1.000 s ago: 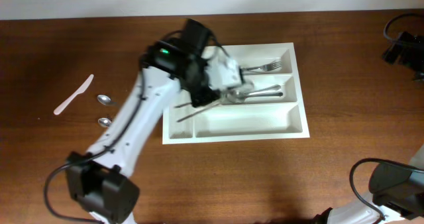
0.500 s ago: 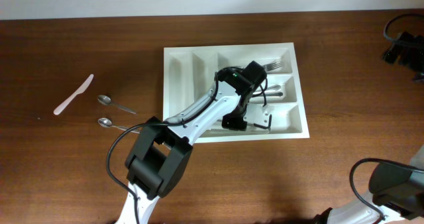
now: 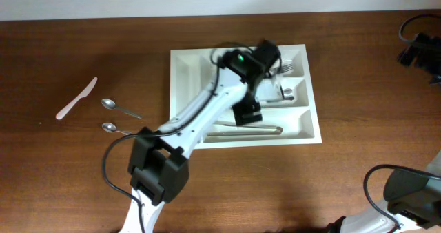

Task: Pack container
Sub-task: 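Carry the metal knife with the left gripper into the tray's bottom compartment, then grasp the pink plastic knife with the left gripper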

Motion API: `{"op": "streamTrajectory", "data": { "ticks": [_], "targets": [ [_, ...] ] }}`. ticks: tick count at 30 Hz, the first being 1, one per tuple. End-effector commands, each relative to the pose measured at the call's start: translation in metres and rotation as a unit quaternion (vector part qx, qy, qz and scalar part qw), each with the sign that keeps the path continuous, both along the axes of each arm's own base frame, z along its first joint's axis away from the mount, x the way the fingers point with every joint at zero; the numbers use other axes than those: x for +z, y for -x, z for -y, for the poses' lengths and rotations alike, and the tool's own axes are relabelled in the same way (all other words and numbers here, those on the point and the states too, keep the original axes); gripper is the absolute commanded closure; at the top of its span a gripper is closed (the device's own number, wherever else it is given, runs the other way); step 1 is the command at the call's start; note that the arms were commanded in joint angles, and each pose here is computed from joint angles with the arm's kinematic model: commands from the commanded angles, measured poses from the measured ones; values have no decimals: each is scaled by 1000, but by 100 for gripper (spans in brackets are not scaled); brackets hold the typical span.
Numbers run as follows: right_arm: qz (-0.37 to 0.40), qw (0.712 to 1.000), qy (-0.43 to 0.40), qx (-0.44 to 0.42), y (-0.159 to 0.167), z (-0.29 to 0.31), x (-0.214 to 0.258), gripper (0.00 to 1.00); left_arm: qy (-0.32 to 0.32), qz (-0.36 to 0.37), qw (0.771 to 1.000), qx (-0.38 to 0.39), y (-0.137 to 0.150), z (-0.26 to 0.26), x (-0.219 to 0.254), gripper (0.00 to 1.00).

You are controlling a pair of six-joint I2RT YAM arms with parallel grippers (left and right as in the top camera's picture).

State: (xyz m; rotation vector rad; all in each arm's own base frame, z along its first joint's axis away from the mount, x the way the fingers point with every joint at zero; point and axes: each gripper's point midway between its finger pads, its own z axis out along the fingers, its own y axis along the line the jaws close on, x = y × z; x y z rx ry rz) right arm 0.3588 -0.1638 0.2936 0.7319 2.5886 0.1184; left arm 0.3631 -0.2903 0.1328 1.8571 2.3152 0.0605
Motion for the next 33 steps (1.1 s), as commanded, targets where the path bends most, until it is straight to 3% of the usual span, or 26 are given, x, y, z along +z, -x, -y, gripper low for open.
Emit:
{"op": "streamTrajectory", "data": {
  "ticks": [1,5,8,11,13,17,19,21,24,27,33],
  "targets": [
    [1,1000,1,-7,0,3,1,1,17,31,990,134,-31,-41,44,1],
    [1,1000,1,-7,0,3,1,1,12,23,944,330,-66,-145,55,1],
    [1,1000,1,-7,0,3,1,1,31,2,884,466,-87,-230,45,1],
    [1,1000,1,-7,0,3,1,1,88,-32,831,548,-99,-285,33,1],
    [1,1000,1,-7,0,3,1,1,107,-43,778,617,-104,-324,22,0],
    [1,1000,1,-7,0,3,1,1,89,-61,735,669,-97,-393,-10,0],
    [1,1000,2,-7,0,3,1,1,80,-76,733,671,-90,-420,-27,0],
    [1,1000,1,-7,0,3,1,1,70,-92,750,651,-83,-437,-44,3],
    [0,1000,1,-7,0,3,1,1,56,-114,802,583,-75,-452,-67,16],
    [0,1000,1,-7,0,2,1,1,36,-123,840,528,-71,-460,-82,28],
    [-3,1000,-1,-7,2,2,0,1,1,-68,848,525,-88,-491,-90,23]
  ]
}}
